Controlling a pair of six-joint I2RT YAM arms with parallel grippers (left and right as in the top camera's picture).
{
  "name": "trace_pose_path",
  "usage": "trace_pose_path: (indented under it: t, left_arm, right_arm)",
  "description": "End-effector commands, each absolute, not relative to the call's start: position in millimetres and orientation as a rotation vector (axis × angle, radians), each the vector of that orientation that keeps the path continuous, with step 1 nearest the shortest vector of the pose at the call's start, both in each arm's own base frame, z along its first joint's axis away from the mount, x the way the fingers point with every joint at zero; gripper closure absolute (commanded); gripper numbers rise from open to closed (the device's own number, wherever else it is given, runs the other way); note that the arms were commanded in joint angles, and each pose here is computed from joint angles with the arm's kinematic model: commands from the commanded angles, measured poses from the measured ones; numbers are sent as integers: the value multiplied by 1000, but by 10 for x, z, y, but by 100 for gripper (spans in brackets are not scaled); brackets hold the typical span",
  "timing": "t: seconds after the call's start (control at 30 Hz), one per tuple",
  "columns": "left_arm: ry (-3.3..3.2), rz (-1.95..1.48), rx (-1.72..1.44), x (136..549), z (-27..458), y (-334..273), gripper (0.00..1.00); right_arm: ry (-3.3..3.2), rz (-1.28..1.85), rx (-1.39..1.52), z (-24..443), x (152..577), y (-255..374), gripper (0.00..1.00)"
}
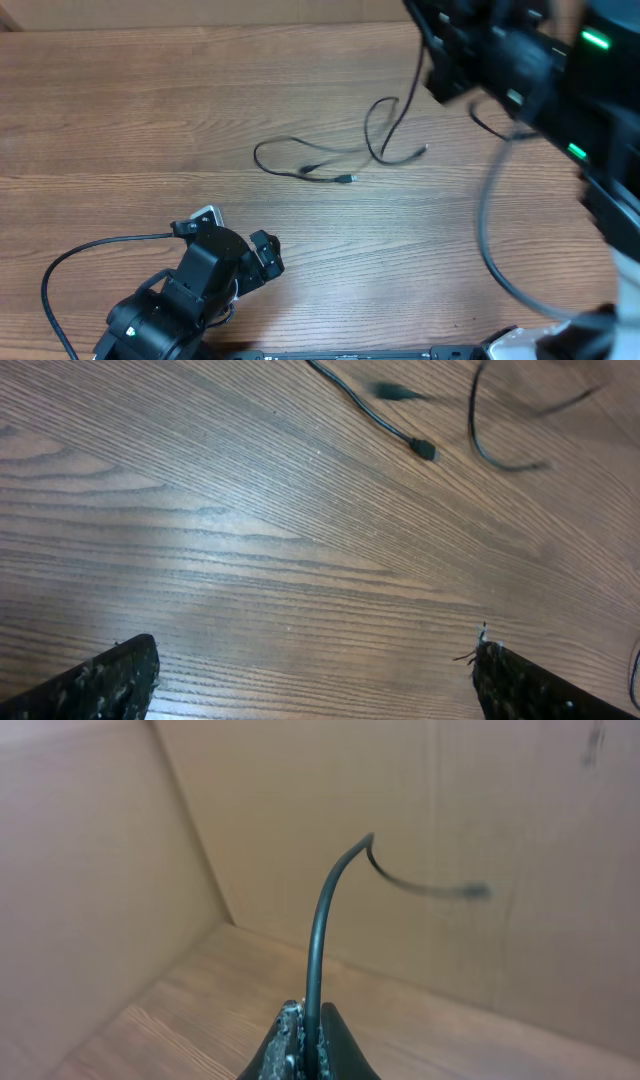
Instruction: Untangle cables
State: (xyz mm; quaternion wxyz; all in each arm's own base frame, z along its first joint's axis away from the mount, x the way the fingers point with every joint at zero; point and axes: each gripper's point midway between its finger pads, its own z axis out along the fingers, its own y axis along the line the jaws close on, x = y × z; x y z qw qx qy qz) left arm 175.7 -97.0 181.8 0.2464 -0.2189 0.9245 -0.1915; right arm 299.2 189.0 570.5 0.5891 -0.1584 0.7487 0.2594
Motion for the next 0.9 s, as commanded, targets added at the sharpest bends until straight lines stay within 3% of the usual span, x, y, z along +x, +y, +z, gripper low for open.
trace_pose_path:
  t: [0.0, 0.43, 0.63, 0.87]
  left_arm:
    - [2517, -499, -587, 1770, 1809, -947, 0]
    - [2517, -499, -587, 1770, 1809, -947, 0]
    - [2517, -500, -587, 1770, 1810, -947, 0]
    - [2517, -500, -587, 1770, 1810, -947, 0]
  right_arm:
    - [1687, 598, -473, 5794, 2838, 1914, 96]
    - [1476, 388, -247, 6420, 2211, 1032, 96]
    - [1390, 410, -212, 6602, 1784, 781, 96]
    - [1351, 461, -171, 6681, 1574, 669, 96]
